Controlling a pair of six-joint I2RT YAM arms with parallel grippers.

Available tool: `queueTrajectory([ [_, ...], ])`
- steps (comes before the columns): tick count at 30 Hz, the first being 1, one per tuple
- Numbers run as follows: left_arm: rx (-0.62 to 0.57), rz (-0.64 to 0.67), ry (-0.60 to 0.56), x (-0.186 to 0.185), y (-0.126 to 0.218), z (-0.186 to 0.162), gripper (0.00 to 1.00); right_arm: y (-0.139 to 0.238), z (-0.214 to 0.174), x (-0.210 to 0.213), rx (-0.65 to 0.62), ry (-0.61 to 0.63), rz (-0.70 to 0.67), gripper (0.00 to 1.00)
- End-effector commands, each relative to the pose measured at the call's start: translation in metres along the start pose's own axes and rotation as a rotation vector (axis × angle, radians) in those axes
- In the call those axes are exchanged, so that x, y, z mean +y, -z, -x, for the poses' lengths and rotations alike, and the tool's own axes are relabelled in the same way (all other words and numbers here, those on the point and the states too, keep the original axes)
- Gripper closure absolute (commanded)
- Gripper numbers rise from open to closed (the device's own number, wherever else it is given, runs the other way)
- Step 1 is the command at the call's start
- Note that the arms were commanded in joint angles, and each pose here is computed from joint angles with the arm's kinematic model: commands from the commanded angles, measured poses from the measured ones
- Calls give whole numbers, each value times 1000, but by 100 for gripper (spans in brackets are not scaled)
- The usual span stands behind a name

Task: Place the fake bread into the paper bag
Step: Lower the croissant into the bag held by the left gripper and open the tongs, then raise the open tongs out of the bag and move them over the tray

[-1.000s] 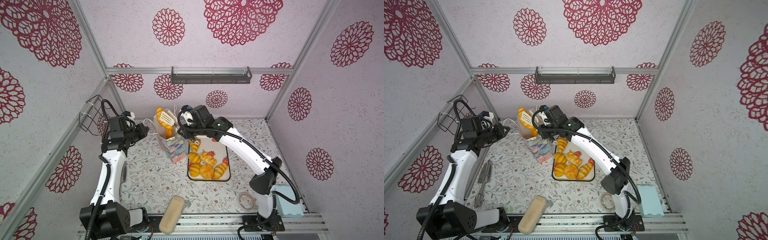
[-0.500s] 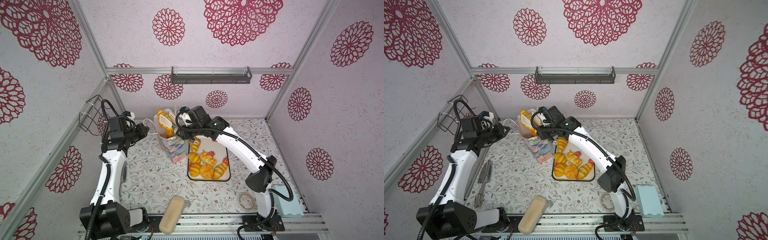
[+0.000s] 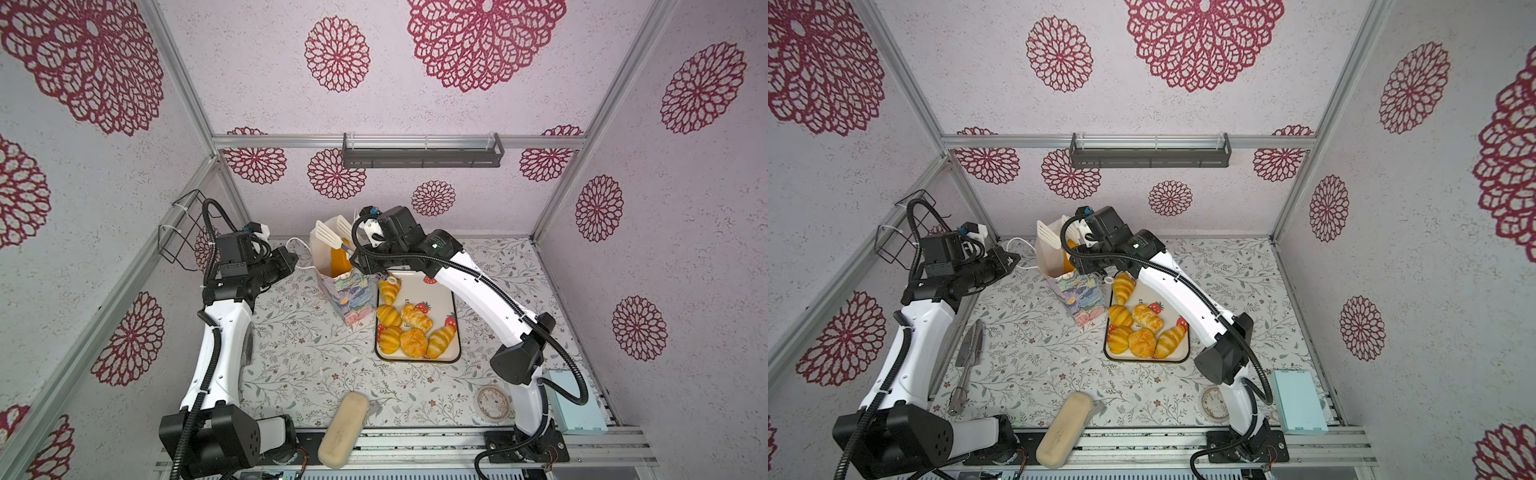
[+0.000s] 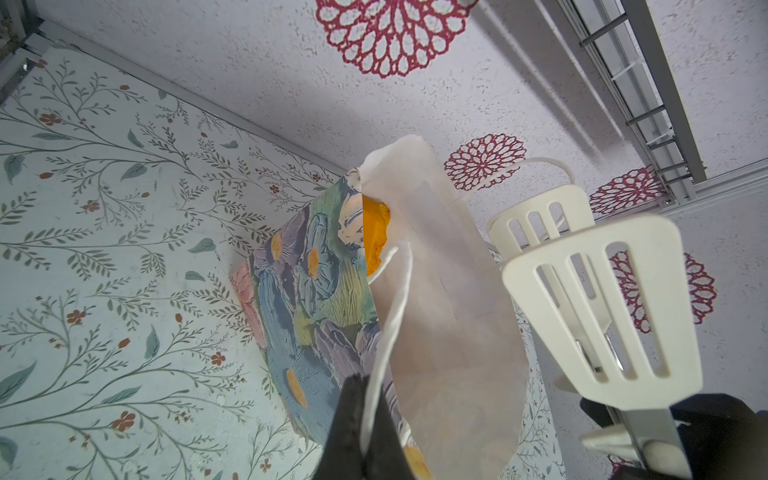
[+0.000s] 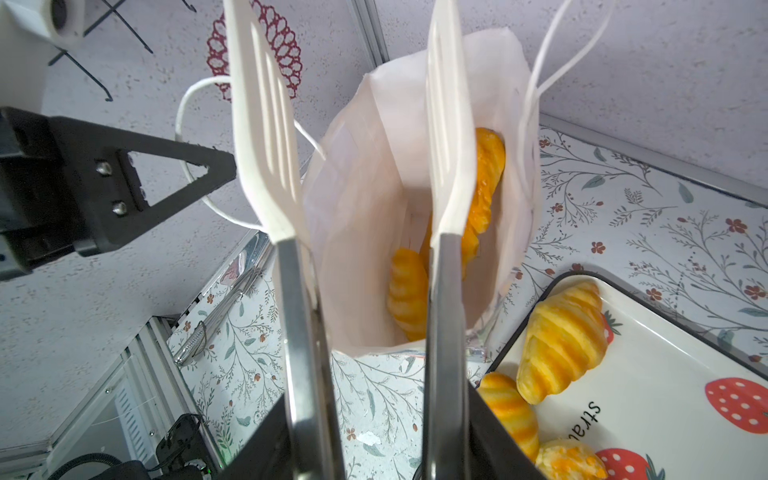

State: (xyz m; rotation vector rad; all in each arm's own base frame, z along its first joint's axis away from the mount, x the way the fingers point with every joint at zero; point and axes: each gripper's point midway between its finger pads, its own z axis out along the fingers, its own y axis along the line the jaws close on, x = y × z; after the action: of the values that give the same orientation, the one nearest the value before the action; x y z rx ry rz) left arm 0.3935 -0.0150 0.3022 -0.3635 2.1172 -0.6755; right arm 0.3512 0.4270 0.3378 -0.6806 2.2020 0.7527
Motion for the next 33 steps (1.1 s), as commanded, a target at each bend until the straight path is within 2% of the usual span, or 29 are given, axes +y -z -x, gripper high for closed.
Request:
queueTrajectory([
  [1, 10, 2, 11, 3, -3, -3, 100, 31, 25, 4, -90, 31, -11, 48],
  [22, 3, -5, 6, 0, -1, -2, 100, 98, 18, -23, -167, 27, -129, 48],
  [33, 4, 0, 6, 2, -2, -2, 100, 120, -6, -65, -171, -45, -202, 48],
])
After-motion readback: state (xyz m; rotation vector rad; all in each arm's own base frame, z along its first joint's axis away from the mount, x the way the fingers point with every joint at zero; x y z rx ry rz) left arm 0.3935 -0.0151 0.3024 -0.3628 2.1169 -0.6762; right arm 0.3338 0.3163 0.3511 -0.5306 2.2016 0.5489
